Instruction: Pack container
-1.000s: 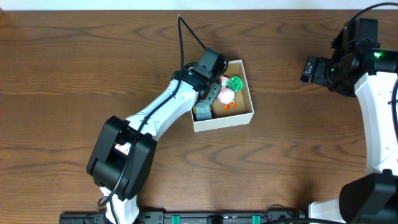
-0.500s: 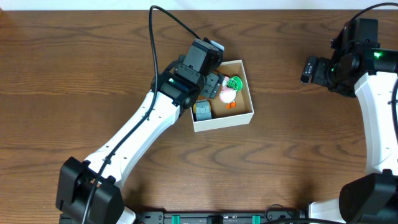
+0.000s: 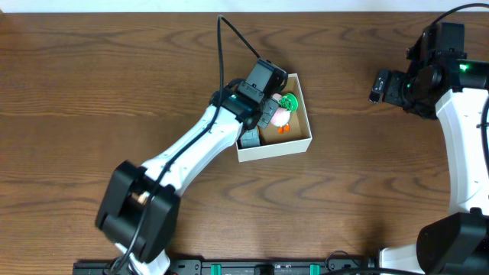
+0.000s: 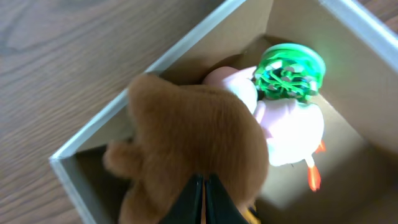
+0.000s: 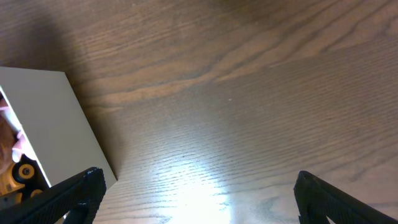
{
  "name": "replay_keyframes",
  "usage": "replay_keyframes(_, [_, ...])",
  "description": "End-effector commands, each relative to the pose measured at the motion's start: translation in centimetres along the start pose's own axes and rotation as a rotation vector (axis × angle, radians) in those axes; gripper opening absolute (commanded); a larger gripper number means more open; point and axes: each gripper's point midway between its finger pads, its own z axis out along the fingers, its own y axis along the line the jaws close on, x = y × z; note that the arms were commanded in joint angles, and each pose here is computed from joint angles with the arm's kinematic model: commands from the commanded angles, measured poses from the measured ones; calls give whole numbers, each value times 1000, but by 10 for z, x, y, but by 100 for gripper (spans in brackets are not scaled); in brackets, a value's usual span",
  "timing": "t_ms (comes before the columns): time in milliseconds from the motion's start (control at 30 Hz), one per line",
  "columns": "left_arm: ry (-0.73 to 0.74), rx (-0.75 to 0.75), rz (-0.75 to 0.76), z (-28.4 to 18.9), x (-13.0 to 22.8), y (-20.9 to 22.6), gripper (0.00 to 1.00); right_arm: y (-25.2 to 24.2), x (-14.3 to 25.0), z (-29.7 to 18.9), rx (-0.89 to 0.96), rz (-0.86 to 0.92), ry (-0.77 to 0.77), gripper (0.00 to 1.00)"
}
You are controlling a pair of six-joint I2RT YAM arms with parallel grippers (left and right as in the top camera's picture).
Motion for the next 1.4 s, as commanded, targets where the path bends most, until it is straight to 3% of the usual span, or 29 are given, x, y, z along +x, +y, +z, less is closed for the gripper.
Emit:
replay_keyframes(0, [36, -14, 17, 22, 10, 1, 6, 0, 1, 2, -2, -9, 8, 99])
replay_keyframes(100, [78, -20, 22, 44, 23, 3, 6, 0, 1, 2, -1, -9, 10, 99])
replay_keyframes(367, [344, -39, -38, 85, 98, 16, 6, -1, 3, 2, 1, -16, 19, 99])
replay_keyframes(700, [250, -41, -49, 50, 66, 22, 6, 0, 3, 2, 1, -16, 18, 99])
replay_keyframes(733, [228, -41, -52, 44, 60, 24, 9, 0, 3, 2, 1, -16, 18, 99])
replay_keyframes(800, [180, -43, -60, 28, 46, 27, 31, 0, 3, 2, 1, -16, 18, 99])
replay_keyframes(867, [120, -44, -69, 8, 31, 30, 37, 0, 3, 2, 1, -16, 18, 99])
replay_keyframes(1000, [20, -47, -85, -26, 7, 36, 61, 0, 3, 2, 1, -16, 18, 99])
replay_keyframes(1067, [-29, -48, -93, -45, -3, 40, 86, 0, 3, 2, 1, -16, 18, 99])
replay_keyframes(1100, [-46, -48, -96, -53, -6, 41, 94, 0, 3, 2, 1, -16, 18, 99])
replay_keyframes(1133, [-62, -49, -99, -61, -9, 43, 98, 0, 3, 2, 1, -16, 18, 99])
replay_keyframes(1267, [-89, -56, -114, -92, -9, 51, 98, -1, 3, 2, 1, -17, 19, 99])
replay_keyframes(1367, [-50, -123, -244, -117, 12, 80, 98, -1, 3, 2, 1, -24, 19, 99])
